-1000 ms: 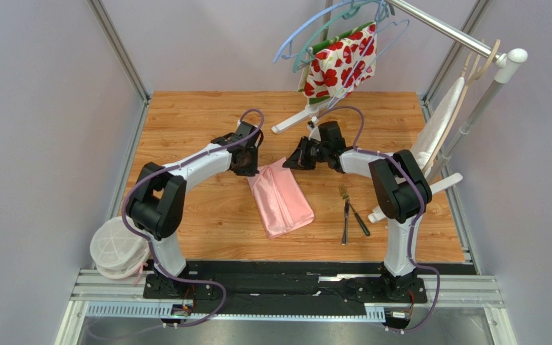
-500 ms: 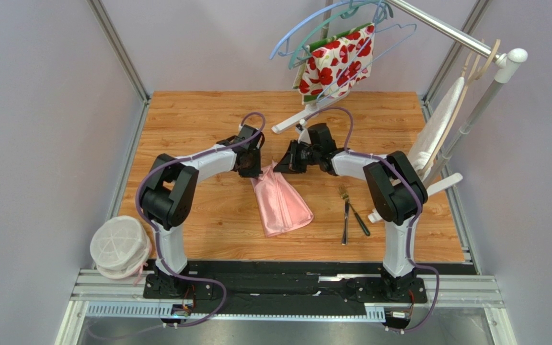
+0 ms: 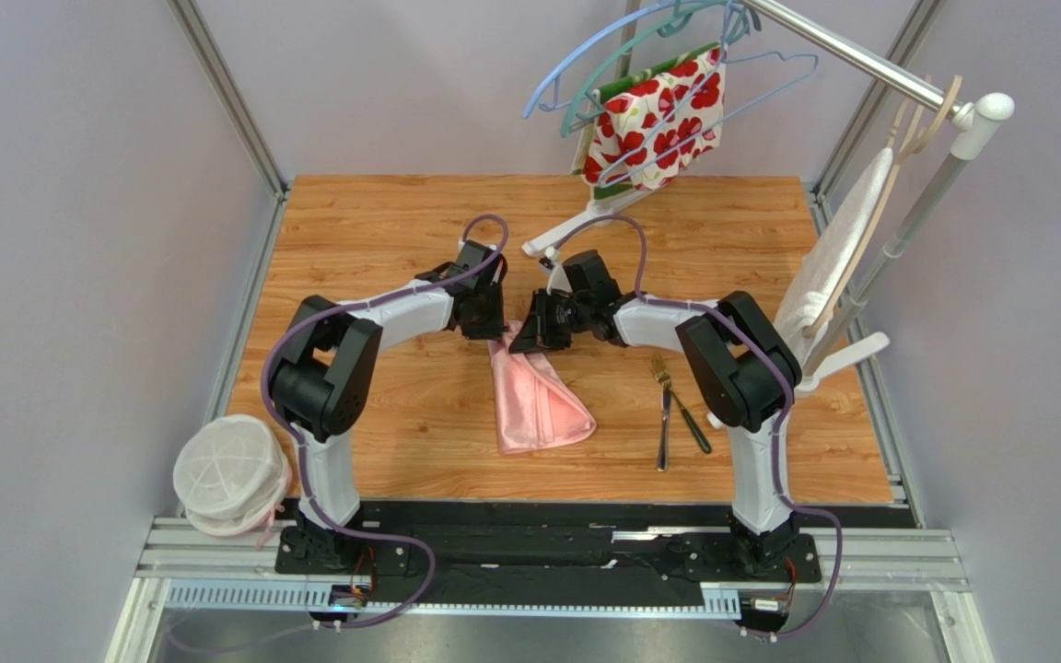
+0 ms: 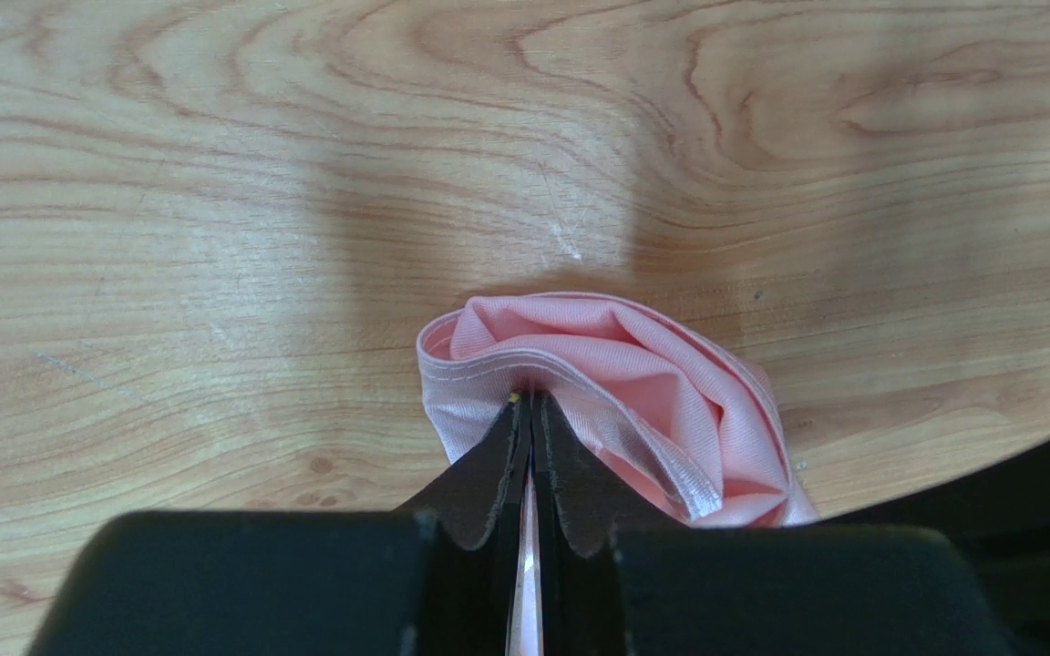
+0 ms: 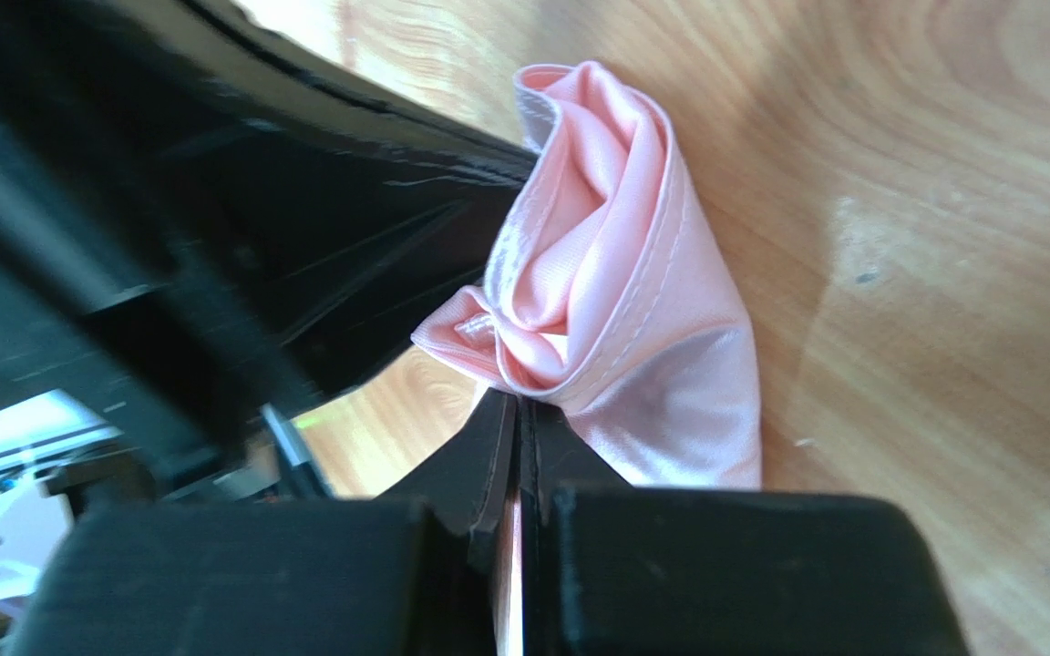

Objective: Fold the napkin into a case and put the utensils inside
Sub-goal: Stuff the 2/3 rectangle-folded napkin into the folded napkin.

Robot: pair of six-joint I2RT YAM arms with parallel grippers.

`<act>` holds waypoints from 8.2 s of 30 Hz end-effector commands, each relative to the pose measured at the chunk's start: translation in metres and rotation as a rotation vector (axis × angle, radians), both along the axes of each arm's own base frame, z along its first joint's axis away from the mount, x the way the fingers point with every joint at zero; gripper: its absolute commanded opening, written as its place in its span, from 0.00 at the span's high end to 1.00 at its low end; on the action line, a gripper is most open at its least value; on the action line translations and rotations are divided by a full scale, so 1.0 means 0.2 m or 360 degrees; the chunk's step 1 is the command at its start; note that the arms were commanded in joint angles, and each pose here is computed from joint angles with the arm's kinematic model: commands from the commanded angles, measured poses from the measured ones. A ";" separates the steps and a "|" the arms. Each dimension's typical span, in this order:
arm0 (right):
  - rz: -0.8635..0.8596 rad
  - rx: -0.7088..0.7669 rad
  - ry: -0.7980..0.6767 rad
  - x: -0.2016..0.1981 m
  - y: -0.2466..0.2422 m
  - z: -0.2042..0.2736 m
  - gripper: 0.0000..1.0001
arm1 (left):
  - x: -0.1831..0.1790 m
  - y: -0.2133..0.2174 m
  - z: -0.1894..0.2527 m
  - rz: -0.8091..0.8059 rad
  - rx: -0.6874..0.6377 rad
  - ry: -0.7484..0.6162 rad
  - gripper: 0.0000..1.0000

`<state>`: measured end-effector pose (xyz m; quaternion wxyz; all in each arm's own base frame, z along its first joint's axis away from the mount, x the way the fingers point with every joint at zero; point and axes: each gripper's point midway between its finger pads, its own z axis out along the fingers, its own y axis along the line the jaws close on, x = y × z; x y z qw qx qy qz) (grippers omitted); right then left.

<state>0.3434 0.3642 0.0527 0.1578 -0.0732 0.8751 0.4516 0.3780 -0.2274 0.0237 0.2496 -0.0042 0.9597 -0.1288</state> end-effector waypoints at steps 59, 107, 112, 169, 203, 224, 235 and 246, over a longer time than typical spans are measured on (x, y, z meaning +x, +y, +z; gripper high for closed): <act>0.0085 -0.0074 -0.0012 0.01 -0.10 0.06 1.00 | -0.10 -0.09 0.08 -0.0201 0.0235 0.0047 1.00; 0.0544 -0.0516 -0.0198 -0.09 -0.10 -0.06 1.00 | -0.17 -0.18 0.40 -0.0012 -0.0386 -0.0429 1.00; 0.0531 -0.0477 -0.0145 -0.08 -0.05 -0.03 1.00 | -0.20 -0.20 0.39 -0.0044 -0.0389 -0.0390 1.00; 0.0024 0.0006 0.0114 0.09 -0.37 0.16 1.00 | -0.20 -0.32 0.31 -0.0369 0.0005 -0.0294 0.91; -0.0101 0.0091 0.0128 0.14 -0.39 0.23 1.00 | -0.07 -0.42 0.24 -0.0280 -0.0236 -0.0190 1.00; -0.0077 0.0151 0.0141 0.14 -0.38 0.24 1.00 | 0.07 -0.49 0.18 -0.0195 -0.0341 -0.0162 1.00; -0.0077 0.0234 0.0164 0.13 -0.35 0.20 1.00 | 0.17 -0.52 0.04 -0.0048 -0.0569 -0.0172 1.00; -0.0177 0.0250 0.0204 0.16 -0.35 0.15 1.00 | 0.08 -0.47 0.17 -0.0084 -0.0571 -0.0208 0.99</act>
